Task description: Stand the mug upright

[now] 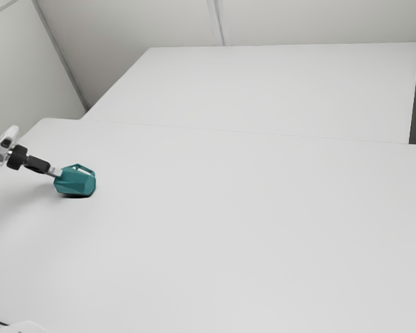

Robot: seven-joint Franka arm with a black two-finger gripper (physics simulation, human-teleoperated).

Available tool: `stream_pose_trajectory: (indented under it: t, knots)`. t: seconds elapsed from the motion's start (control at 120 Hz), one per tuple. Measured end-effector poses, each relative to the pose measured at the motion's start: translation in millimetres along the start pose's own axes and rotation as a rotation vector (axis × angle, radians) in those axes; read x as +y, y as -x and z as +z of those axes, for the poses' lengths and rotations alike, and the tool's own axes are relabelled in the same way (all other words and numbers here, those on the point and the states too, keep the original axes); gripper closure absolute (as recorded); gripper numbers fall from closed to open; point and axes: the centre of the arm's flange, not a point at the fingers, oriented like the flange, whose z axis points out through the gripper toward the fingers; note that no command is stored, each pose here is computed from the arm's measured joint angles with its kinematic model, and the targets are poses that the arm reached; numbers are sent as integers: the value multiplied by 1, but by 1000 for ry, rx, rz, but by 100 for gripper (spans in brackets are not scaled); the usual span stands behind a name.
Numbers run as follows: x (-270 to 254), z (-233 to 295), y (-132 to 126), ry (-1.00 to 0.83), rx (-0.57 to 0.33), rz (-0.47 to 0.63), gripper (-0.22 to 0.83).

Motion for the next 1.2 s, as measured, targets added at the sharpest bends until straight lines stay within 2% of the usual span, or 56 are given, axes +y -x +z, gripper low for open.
stream_pose_trajectory:
  t: [0.242,0.558,0.817,1.008,1.2]
  knots:
    - [3,11,5,86,12,16,2]
    - [4,23,10,150,32,28,30]
    - [8,24,10,179,35,43,56]
    - [11,23,9,193,43,53,69]
    - [13,23,6,200,47,63,75]
